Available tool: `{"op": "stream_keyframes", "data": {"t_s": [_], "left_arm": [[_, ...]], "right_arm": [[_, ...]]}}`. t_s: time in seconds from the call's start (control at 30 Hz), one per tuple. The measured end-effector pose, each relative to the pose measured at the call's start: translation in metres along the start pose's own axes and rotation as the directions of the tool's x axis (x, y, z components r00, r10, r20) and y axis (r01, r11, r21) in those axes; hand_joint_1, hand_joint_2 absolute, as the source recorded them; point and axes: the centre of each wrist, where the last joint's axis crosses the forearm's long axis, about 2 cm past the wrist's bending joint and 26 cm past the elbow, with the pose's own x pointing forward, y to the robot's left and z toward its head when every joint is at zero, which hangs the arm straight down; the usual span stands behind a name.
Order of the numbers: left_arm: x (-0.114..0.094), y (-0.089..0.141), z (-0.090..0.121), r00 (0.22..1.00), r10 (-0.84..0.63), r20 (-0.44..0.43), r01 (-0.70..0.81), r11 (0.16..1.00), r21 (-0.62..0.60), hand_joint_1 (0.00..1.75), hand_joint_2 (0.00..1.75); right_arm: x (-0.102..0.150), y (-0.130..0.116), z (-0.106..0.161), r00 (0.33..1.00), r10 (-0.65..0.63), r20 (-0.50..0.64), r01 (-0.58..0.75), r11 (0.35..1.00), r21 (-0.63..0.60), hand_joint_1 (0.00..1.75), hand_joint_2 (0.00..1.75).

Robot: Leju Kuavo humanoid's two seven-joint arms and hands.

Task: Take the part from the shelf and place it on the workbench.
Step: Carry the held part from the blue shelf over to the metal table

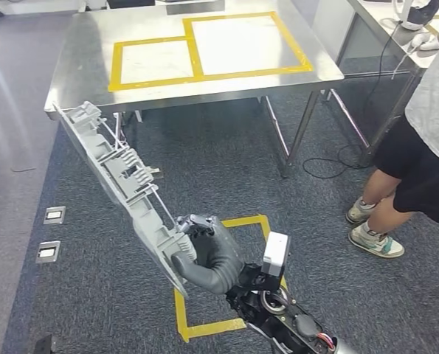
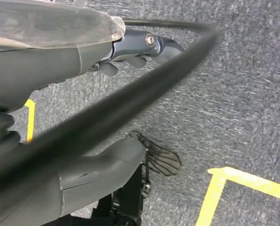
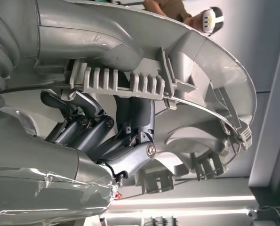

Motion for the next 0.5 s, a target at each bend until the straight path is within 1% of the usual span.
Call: {"op": "stream_keyframes", "data": {"t_s": [0.5], "left_arm": [[-0.0005,-0.0002,0.0001,1.000,-0.003,0.003,0.003,1.000,-0.003,0.00,1.75]], "right_arm": [[-0.0003,-0.0022,0.0063,1.000,0.007,0.006,-0.006,1.000,-0.018,1.75,1.75]]}}
